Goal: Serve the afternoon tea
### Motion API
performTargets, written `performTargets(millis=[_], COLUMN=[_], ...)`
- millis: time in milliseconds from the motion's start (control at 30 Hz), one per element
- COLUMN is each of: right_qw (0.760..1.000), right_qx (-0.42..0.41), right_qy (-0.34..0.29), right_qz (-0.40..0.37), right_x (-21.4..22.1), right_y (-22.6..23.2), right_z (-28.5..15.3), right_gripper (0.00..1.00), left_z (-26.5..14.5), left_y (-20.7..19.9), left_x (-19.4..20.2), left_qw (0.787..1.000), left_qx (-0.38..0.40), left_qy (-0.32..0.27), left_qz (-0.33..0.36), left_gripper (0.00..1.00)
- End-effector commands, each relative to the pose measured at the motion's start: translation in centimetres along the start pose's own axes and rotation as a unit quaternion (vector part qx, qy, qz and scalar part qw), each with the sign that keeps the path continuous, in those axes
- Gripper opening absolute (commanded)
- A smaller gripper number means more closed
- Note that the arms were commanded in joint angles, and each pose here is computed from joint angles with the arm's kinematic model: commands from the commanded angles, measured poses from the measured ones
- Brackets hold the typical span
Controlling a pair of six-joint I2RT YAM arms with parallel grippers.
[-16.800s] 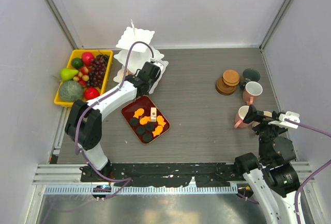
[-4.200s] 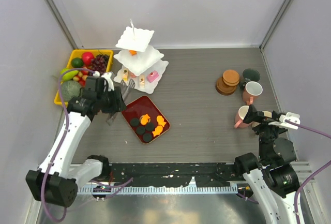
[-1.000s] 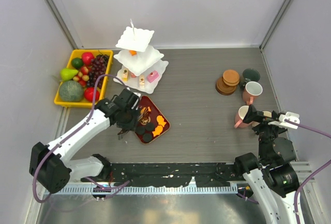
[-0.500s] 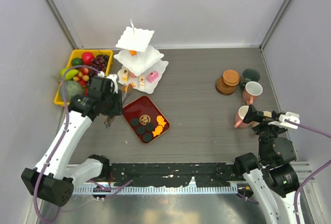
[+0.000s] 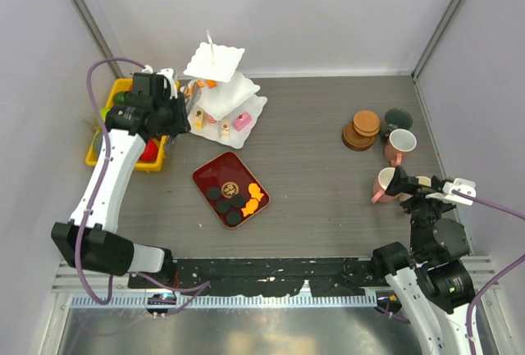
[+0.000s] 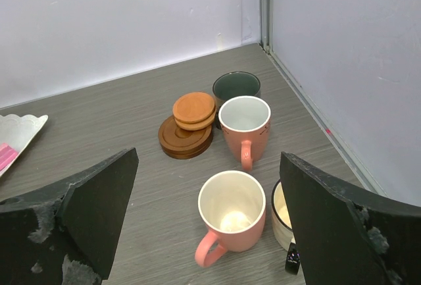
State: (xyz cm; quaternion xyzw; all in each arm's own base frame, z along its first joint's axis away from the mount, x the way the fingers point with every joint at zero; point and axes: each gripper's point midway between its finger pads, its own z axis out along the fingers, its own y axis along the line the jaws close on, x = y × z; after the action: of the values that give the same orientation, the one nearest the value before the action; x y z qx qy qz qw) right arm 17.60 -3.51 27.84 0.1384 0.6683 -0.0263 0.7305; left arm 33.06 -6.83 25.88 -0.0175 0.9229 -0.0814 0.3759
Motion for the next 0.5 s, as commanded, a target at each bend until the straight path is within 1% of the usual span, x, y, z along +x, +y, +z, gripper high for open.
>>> performTargets(millis=[0, 233, 333, 467], right_qw=[1.000, 1.000, 1.000, 1.000], right_qx=[0.001, 0.003, 0.002, 0.002], right_qy=[-0.021, -0.021, -0.022, -0.019], right_qz=[0.005, 0.005, 0.005, 0.004], right_x=[-1.0, -1.0, -1.0, -0.9], right_y=[0.0, -0.1, -0.1, 0.0], right_z=[0.0, 0.0, 0.0, 0.1], right_gripper=[0.95, 0.95, 0.95, 0.95], left_z=[1.5, 4.9, 5.9, 7.6], left_y=[-0.1, 1.2, 1.3, 1.1], left_x=[-4.1, -4.7, -5.2, -5.0], left_qw=[0.999, 0.999, 0.999, 0.999], left_qx=[-0.002, -0.034, -0.036, -0.033], left_qy=[-0.041, -0.021, -0.021, -0.002], left_qz=[0.001, 0.003, 0.010, 0.016], left_gripper=[0.30, 0.31, 0.32, 0.33])
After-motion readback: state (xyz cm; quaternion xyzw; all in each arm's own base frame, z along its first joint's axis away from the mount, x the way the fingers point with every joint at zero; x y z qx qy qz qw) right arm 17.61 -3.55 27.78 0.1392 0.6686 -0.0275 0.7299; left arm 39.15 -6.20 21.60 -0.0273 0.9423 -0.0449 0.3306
